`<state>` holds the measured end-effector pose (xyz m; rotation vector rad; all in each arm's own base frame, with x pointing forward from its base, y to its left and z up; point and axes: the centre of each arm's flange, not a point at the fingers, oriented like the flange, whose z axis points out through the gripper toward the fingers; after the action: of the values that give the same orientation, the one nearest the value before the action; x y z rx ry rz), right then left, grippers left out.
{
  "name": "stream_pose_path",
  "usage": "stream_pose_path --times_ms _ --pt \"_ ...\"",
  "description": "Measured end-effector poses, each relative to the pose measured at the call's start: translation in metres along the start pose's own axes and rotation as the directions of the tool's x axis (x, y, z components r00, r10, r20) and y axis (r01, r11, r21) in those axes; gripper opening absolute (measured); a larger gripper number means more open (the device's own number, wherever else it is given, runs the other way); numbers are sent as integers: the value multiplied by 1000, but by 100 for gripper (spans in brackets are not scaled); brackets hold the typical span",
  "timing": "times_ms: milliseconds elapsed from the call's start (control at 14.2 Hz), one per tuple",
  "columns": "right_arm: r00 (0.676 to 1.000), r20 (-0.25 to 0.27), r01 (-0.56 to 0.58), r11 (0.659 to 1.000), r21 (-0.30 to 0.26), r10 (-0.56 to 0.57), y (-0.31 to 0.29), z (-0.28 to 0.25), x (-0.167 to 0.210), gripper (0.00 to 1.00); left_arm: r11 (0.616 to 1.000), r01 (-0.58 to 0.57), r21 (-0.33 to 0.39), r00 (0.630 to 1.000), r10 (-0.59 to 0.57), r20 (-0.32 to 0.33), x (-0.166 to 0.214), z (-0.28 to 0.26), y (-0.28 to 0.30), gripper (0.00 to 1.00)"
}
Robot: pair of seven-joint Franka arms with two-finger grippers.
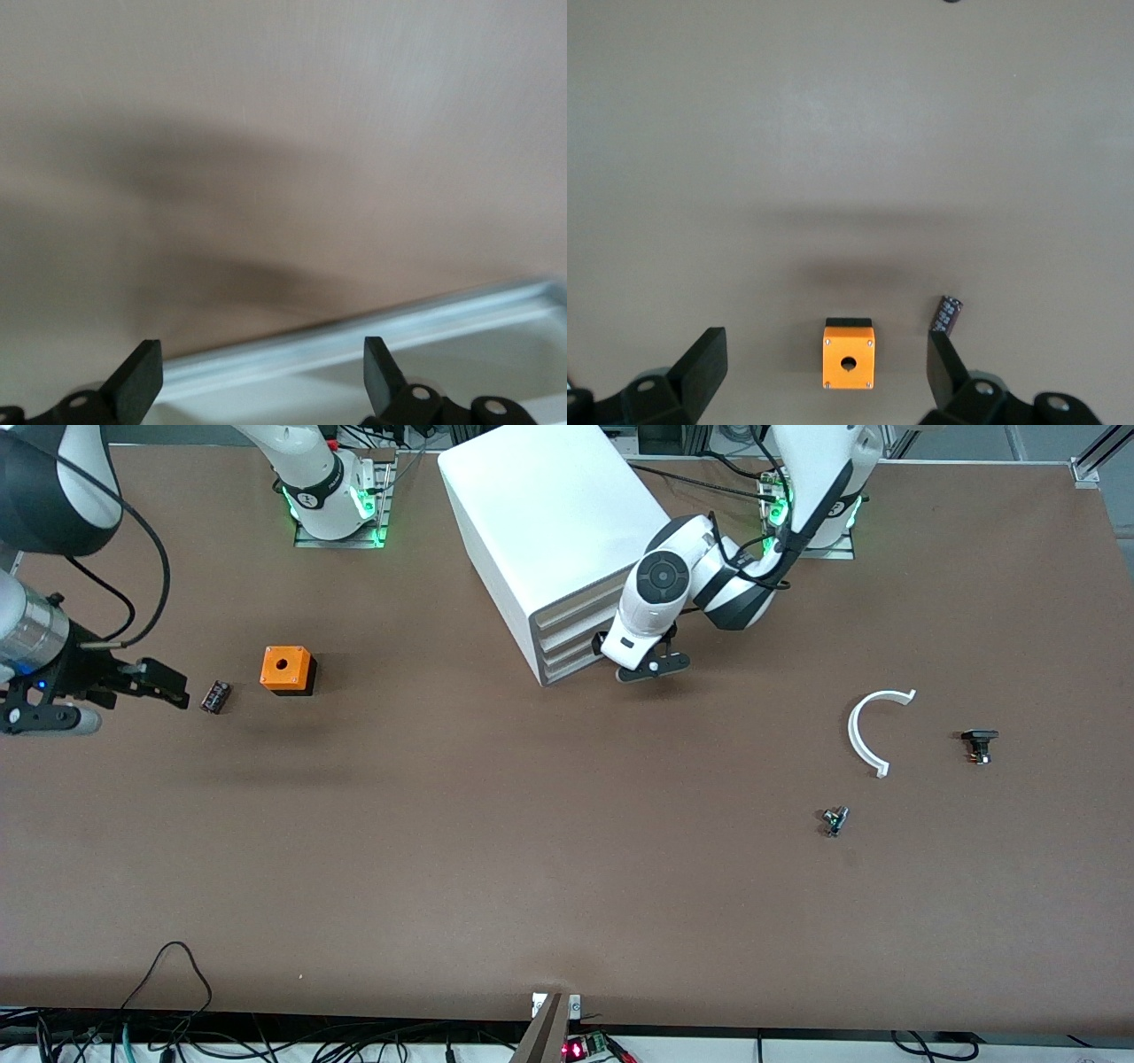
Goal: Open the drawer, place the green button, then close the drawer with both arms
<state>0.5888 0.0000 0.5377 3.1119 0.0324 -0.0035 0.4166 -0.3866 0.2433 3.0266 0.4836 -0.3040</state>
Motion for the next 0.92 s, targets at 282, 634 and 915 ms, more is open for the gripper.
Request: stream_pose_path --times_ms 282,634,915 --pt "1000 -6 0 1000 1 0 0 2 -4 100 975 153 -162 971 -179 -156 104 -126 -58 100" --pt "1000 13 3 1000 1 -3 -1 12 -3 100 999 -35 -35 971 25 -239 133 -263 -160 100" --pt "999 32 5 1000 1 -5 0 18 -3 100 980 -195 29 952 196 -236 158 -360 -250 100"
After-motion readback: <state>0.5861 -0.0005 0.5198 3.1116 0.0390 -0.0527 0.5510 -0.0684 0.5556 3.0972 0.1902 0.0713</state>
